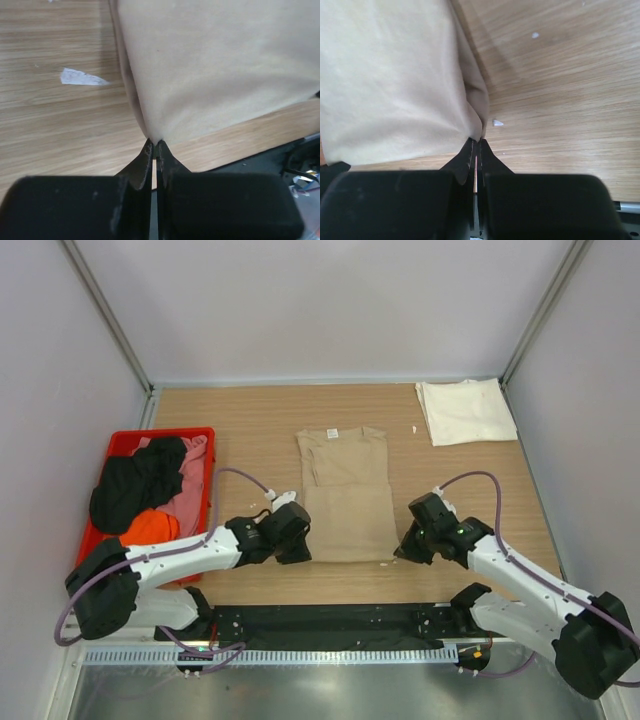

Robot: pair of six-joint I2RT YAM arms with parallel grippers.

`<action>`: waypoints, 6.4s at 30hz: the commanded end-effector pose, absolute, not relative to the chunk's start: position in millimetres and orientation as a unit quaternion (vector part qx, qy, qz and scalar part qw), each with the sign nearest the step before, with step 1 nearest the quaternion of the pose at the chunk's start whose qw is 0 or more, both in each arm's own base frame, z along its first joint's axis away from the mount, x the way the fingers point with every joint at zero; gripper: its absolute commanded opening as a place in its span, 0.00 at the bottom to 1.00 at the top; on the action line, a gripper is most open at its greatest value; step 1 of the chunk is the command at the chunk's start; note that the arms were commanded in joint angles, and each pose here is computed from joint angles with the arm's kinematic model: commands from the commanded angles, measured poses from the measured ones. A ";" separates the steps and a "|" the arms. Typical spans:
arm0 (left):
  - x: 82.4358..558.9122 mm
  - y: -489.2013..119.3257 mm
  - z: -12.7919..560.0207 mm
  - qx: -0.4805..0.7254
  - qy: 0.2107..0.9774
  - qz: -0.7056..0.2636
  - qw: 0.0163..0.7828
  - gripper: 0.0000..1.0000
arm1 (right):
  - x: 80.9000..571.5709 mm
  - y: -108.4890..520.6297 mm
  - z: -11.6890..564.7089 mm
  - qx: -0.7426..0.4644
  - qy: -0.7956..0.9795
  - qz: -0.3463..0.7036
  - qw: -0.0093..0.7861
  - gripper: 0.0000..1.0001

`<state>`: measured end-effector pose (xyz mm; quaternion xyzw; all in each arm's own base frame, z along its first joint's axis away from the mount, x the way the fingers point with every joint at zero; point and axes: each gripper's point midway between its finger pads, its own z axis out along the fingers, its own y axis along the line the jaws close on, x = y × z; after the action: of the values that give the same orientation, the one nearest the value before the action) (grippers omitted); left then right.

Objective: Fold and stack the t-shirts
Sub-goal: Fold the tshirt, then neatly place the folded tshirt to the corner

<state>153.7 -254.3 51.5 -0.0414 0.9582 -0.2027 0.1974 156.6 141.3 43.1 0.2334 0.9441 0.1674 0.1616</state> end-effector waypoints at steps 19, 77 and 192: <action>248.7 -249.4 154.1 -0.061 0.930 -0.174 0.318 0.00 | 267.9 138.4 163.2 0.182 0.918 0.104 0.337 0.01; 570.1 -227.7 96.3 -0.078 0.912 -0.208 0.345 0.30 | 584.5 158.1 115.5 0.166 0.893 0.177 0.379 0.07; 401.0 -259.4 69.0 -0.018 0.939 -0.274 0.208 0.39 | 403.3 114.5 85.6 0.018 0.934 0.228 0.274 0.69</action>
<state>377.4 -252.2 46.3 -0.0301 0.9538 -0.2401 0.1781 387.2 100.4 72.4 0.0736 0.9446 0.1915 0.2562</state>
